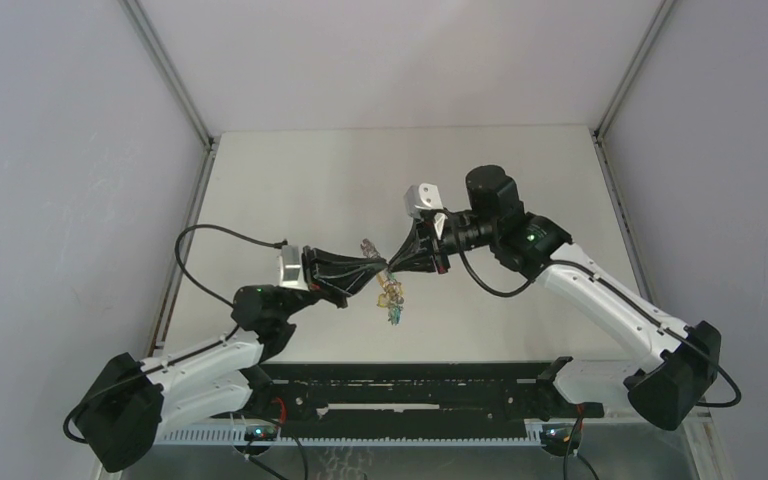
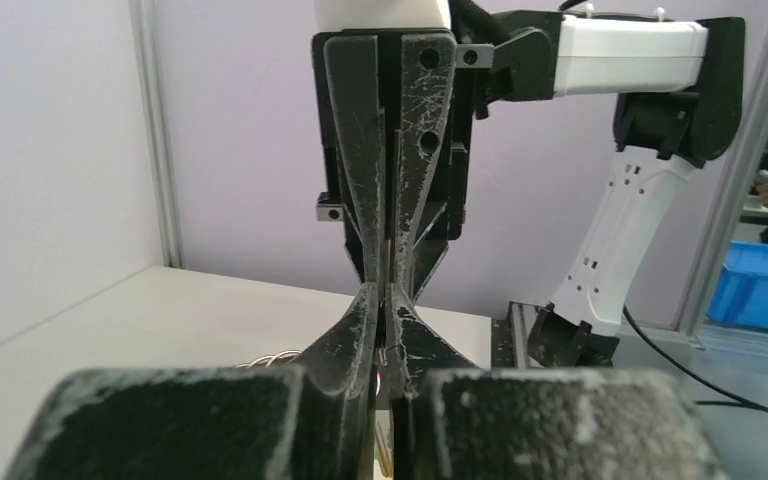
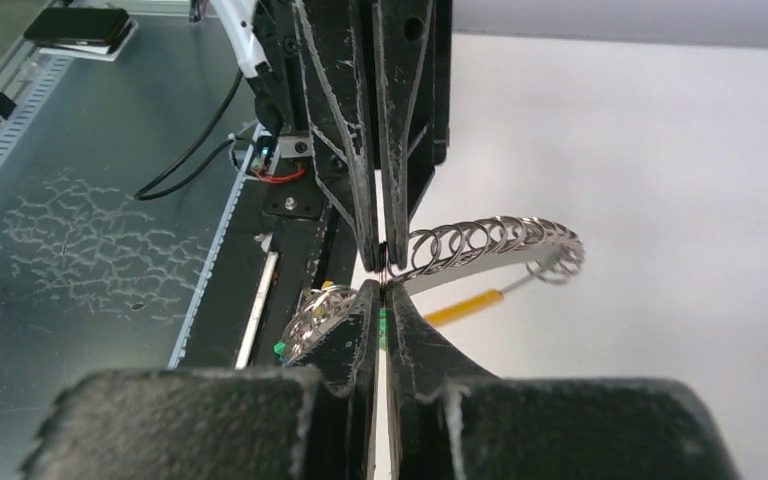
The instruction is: Put the keys on the keyring
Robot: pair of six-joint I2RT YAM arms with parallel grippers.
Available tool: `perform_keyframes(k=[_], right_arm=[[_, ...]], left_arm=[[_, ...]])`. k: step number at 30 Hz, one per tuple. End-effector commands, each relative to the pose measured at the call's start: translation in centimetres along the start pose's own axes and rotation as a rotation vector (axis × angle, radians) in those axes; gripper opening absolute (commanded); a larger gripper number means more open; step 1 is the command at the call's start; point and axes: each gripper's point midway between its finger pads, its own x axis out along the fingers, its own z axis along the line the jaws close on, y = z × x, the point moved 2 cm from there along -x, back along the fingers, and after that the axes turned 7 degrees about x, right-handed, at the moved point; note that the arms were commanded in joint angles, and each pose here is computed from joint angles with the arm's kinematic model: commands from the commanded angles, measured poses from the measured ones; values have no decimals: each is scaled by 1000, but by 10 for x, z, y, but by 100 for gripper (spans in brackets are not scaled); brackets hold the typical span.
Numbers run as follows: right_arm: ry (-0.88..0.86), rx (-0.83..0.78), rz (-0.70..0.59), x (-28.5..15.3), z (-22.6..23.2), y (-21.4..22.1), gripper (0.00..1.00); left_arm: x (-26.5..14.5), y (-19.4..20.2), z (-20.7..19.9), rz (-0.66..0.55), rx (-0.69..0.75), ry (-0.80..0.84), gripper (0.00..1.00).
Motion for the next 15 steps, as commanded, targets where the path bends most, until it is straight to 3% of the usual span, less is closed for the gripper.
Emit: perform_keyframes(k=[1, 5, 10, 15], right_arm=[[144, 40, 97, -20, -11, 2, 0], [329, 147, 250, -41, -29, 23, 0], [494, 273, 396, -60, -43, 50, 0], [635, 357, 499, -76, -59, 72, 0]], left_arm=[[-8, -10, 15, -33, 70, -120, 13], [-26, 17, 38, 128, 83, -279, 30], [-48, 30, 53, 185, 36, -440, 63], [-70, 44, 63, 259, -14, -571, 80]])
